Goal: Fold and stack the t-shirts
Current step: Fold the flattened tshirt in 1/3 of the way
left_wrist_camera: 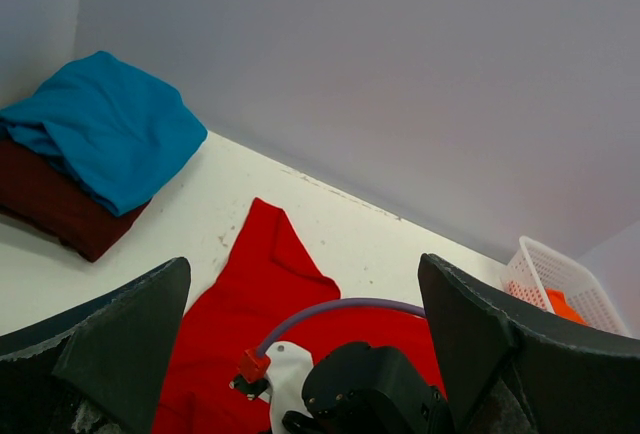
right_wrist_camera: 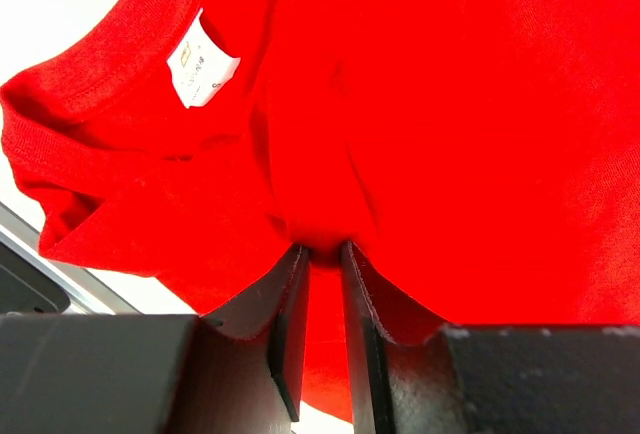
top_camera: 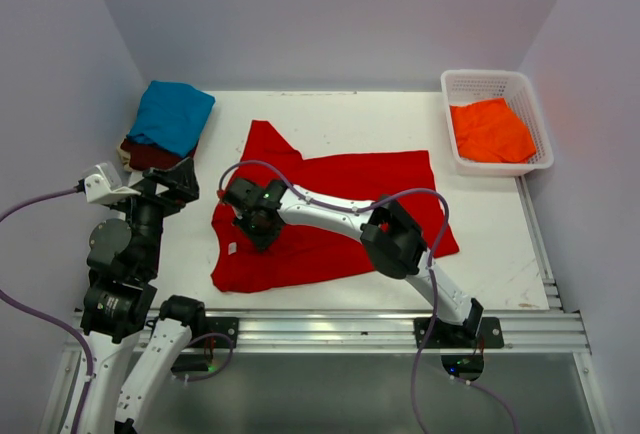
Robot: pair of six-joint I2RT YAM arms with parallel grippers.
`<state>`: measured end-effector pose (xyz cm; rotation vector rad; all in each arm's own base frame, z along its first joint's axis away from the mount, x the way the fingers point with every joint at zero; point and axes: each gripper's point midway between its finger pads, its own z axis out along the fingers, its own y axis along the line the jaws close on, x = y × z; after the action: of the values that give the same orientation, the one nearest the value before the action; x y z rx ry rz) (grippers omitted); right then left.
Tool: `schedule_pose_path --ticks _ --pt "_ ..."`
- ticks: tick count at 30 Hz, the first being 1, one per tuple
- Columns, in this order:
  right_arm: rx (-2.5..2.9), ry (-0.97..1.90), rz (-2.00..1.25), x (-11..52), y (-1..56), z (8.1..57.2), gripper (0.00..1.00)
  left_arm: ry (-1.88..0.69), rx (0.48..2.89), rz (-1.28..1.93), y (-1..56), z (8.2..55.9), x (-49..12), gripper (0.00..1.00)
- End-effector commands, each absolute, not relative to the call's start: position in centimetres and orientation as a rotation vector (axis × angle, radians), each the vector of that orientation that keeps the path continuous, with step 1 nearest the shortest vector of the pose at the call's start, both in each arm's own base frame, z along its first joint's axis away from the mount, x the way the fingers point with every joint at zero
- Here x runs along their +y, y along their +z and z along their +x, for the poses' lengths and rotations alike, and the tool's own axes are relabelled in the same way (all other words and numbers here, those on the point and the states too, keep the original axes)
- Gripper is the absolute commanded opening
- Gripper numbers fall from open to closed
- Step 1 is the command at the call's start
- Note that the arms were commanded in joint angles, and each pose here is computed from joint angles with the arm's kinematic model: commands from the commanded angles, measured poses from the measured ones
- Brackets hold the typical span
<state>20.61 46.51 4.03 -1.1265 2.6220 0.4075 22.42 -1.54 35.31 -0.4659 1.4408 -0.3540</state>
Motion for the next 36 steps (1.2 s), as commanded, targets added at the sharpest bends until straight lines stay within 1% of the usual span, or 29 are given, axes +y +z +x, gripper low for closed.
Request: schedule_pose_path --ticks 1,7,8,10,14,17,19,21,24,27,31,32,33,34,36 --pt "2.555 0.473 -1.117 47.0 7.8 20.7 0.22 -0.35 1.416 -0.451 36.5 22.4 -1.5 1.0" --pt "2.544 0.496 -1.119 47.2 8.4 20.5 0.21 -0.351 1.414 -0.451 36.5 22.3 -1.4 1.0" --pt "2.541 0.5 -1.12 47.2 8.5 20.5 0.1 -0.351 1.419 -0.45 36.4 22.3 -1.5 1.0" --pt "2.54 0.499 -1.122 47.2 8.6 20.5 0.0 -0.349 1.419 -0.451 36.4 22.3 -1.4 1.0" --pt "2.532 0.513 -1.121 47.1 9.4 20.4 0.0 -0.348 1.419 -0.45 36.4 22.3 -1.4 1.0" --pt "2.517 0.552 -1.12 47.1 10.6 20.0 0.04 -0.347 1.422 -0.45 36.3 22.3 -1.4 1.0" --pt "2.507 0.561 -1.114 47.0 11.2 20.0 0.01 -0.349 1.419 -0.451 36.3 22.3 -1.4 1.0" --pt "2.502 0.563 -1.117 46.8 11.6 19.9 0.01 -0.352 1.421 -0.45 36.3 22.4 -1.5 1.0" --pt "2.499 0.562 -1.127 46.7 11.7 19.9 0.18 -0.359 1.42 -0.448 36.3 22.5 -1.6 1.0" --pt "2.513 0.548 -1.14 46.6 11.0 19.8 0.21 -0.359 1.42 -0.448 36.4 22.5 -1.6 1.0" --pt "2.527 0.537 -1.145 46.7 10.2 19.8 0.15 -0.353 1.417 -0.448 36.5 22.3 -1.5 1.0" --pt "2.53 0.536 -1.147 46.7 10.1 19.8 0.07 -0.352 1.416 -0.449 36.5 22.3 -1.5 1.0" --pt "2.531 0.535 -1.148 46.7 10.0 19.8 0.02 -0.35 1.415 -0.449 36.5 22.2 -1.4 1.0" --pt "2.533 0.531 -1.148 46.6 9.9 19.8 0.0 -0.35 1.415 -0.449 36.5 22.2 -1.4 1.0" --pt "2.532 0.518 -1.144 46.5 9.8 20.0 0.0 -0.346 1.414 -0.451 36.6 22.2 -1.3 1.0"
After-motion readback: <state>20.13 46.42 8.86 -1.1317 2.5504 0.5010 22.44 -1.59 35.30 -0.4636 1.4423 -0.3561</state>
